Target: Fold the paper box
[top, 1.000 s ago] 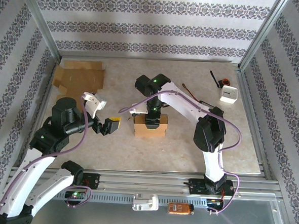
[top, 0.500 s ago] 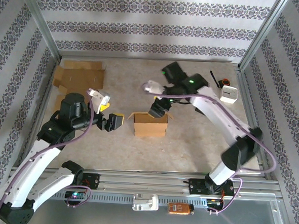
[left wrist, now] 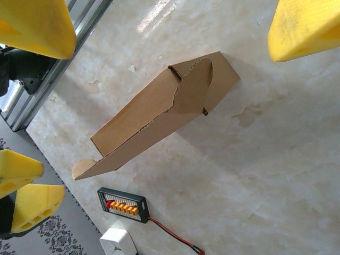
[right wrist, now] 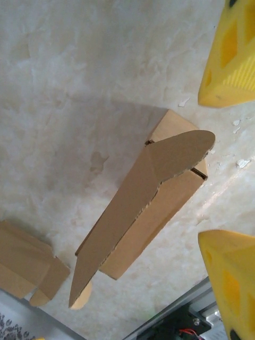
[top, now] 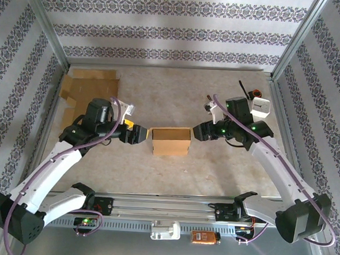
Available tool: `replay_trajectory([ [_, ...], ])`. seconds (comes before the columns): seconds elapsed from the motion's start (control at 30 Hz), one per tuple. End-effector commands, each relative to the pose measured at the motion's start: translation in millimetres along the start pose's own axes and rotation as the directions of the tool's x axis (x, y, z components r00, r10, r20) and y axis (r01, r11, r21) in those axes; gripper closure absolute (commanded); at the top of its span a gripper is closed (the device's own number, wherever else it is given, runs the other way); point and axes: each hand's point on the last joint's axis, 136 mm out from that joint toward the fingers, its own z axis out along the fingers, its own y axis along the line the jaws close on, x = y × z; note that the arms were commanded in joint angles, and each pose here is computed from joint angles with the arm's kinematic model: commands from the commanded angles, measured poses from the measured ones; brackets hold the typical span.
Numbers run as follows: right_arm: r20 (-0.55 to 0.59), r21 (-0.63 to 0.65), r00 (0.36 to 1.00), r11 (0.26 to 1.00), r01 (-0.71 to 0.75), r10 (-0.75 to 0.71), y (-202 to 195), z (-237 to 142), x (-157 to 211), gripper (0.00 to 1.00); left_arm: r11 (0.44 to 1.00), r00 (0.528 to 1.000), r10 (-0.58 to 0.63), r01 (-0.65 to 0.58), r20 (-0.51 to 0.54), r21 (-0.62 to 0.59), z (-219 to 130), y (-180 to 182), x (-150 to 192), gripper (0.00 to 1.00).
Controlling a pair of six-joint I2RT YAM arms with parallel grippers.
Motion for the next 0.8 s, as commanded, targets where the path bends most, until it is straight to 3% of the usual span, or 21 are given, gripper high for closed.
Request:
replay_trajectory([
  [0.0, 0.007, 0.017, 1.0, 1.0, 0.022, -0.022, -5.8, 7.4, -2.1, 0.43, 0.999, 0.998, 0.042, -0.043, 0.041, 0.028, -4.4, -11.7, -17.4, 0.08],
  [0.1, 0.004, 0.026, 0.999, 0.999, 0.039, -0.039, -10.3, 13.4, -2.2, 0.51, 0.999, 0.999, 0.039, -0.04, 0.025, 0.037, -0.4, -12.0, -15.9, 0.08],
  [0.57, -0.026, -0.057, 0.995, 0.994, 0.094, -0.096, 3.9, 32.4, 6.2, 0.7, 1.0, 1.0, 0.014, -0.014, 0.004, 0.006, 10.3, -4.7, -10.4, 0.11],
  [0.77, -0.025, -0.035, 0.994, 0.994, 0.104, -0.105, 3.6, 32.6, 5.8, 0.8, 0.999, 1.0, 0.01, -0.011, -0.025, -0.053, 15.2, 3.4, -5.1, 0.14],
])
